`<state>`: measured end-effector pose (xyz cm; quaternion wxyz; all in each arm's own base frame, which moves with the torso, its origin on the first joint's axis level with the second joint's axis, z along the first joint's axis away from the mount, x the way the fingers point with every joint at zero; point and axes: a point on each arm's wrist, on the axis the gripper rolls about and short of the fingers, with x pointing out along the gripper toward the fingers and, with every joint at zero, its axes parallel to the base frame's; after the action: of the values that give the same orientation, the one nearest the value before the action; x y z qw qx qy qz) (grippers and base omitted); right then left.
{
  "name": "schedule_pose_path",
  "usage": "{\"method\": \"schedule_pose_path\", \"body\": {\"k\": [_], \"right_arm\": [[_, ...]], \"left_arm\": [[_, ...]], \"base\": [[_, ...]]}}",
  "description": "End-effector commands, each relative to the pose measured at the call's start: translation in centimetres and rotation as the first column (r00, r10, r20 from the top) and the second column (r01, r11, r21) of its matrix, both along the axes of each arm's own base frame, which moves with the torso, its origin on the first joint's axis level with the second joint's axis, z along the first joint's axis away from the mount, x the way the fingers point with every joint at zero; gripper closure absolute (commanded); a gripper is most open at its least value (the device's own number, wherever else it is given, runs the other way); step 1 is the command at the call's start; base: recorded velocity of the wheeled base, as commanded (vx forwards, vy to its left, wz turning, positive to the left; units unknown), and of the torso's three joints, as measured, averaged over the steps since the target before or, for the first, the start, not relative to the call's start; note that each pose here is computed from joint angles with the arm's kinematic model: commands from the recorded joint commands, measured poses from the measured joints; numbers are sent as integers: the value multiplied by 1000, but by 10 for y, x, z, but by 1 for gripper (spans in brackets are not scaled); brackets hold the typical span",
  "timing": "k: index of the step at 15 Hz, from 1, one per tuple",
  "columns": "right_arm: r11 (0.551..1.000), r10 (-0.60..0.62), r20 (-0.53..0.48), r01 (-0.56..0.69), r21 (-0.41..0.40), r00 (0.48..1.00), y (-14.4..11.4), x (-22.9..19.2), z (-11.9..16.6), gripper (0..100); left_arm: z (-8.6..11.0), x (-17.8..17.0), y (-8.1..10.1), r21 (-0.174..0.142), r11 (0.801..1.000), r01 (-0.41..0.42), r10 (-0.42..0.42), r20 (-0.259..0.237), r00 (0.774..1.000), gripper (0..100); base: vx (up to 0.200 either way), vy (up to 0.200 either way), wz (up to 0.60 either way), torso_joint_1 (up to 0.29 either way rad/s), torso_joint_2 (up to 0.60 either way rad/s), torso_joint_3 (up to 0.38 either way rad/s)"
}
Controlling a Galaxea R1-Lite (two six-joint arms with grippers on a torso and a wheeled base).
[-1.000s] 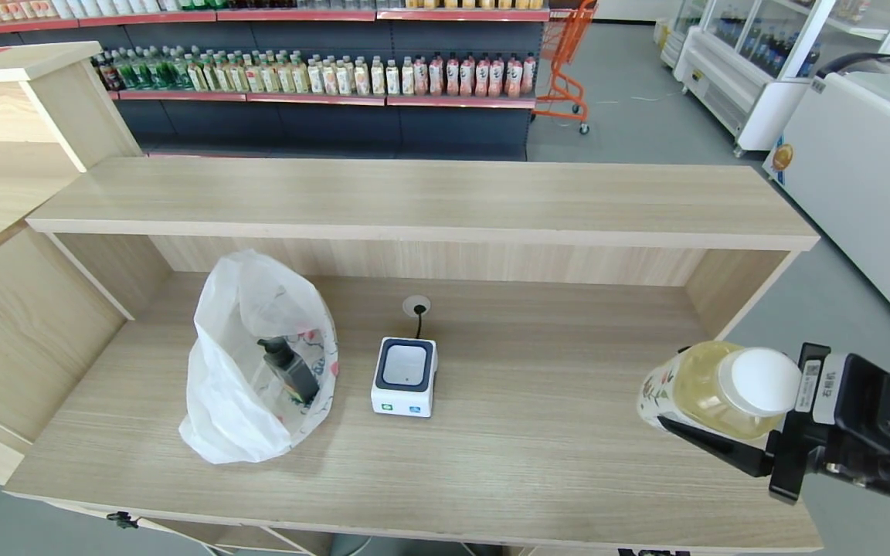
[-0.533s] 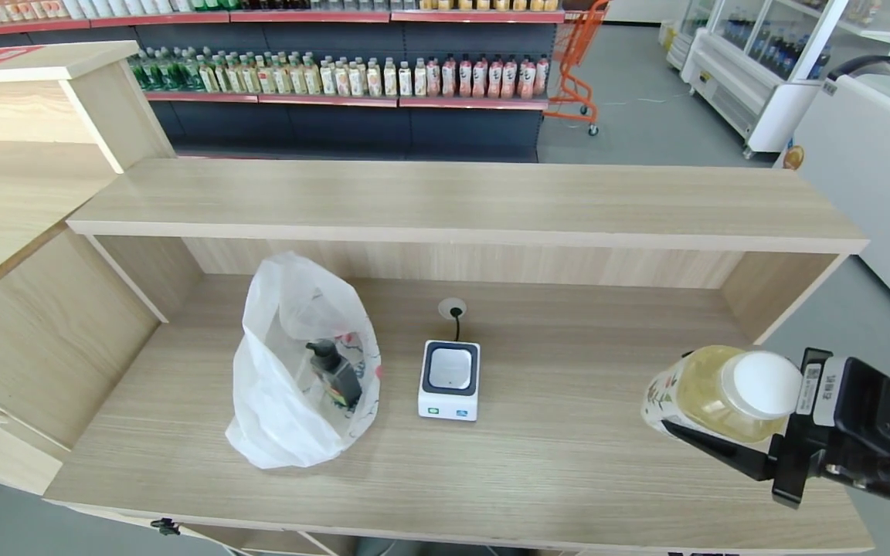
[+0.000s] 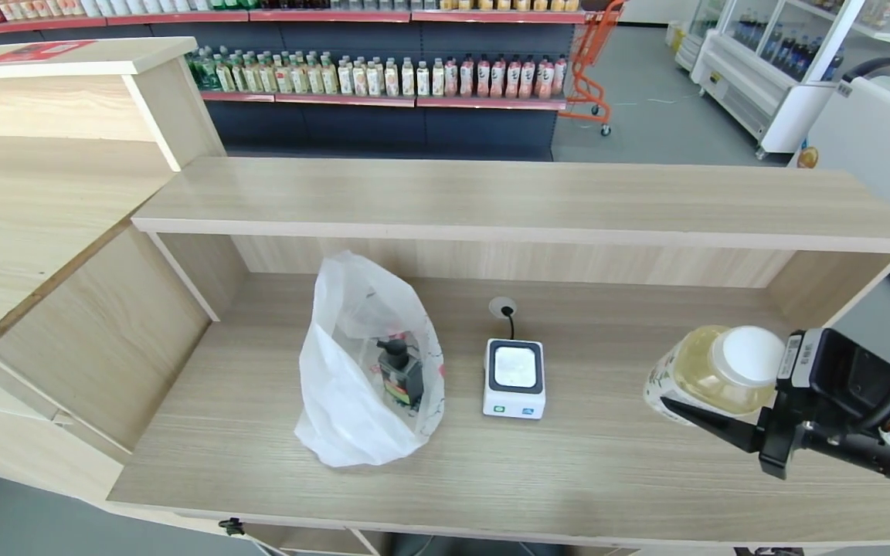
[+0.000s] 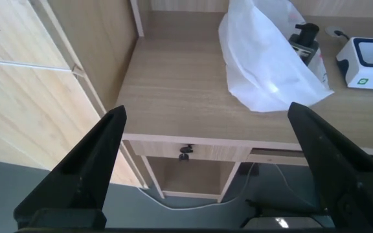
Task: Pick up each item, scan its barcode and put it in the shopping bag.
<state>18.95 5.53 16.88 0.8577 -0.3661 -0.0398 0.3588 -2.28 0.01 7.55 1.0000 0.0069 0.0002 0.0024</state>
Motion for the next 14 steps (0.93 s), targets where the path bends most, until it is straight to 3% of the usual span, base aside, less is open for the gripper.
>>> {"method": "schedule_pose_path", "body": {"k": [1, 2, 5, 9, 14], "right_arm": [[1000, -8, -23, 7, -5, 1000, 1, 12, -6, 100], [1000, -8, -24, 7, -6, 1000, 2, 17, -7, 100], [999, -29, -68, 28, -19, 997, 0, 29, -20, 100], [1000, -23, -51, 24, 6, 998, 3, 50, -32, 100], [998, 60, -89, -58, 25, 994, 7, 64, -46, 100]], "left_arm": [[0, 0, 0, 0, 1000, -1, 1, 0, 1000, 0], [0, 0, 0, 0, 1000, 0, 0, 0, 1000, 0], [0, 0, 0, 0, 1000, -1, 1, 0, 1000, 0], [0, 0, 0, 0, 1000, 0, 0, 0, 1000, 0], [0, 0, 0, -2, 1000, -3, 3, 0, 1000, 0]], "base": [[0, 200, 0, -2, 2, -2], [0, 200, 0, 2, 7, 2], [0, 0, 0, 0, 0, 0], [0, 0, 0, 0, 0, 0], [160, 0, 0, -3, -1, 3]]}}
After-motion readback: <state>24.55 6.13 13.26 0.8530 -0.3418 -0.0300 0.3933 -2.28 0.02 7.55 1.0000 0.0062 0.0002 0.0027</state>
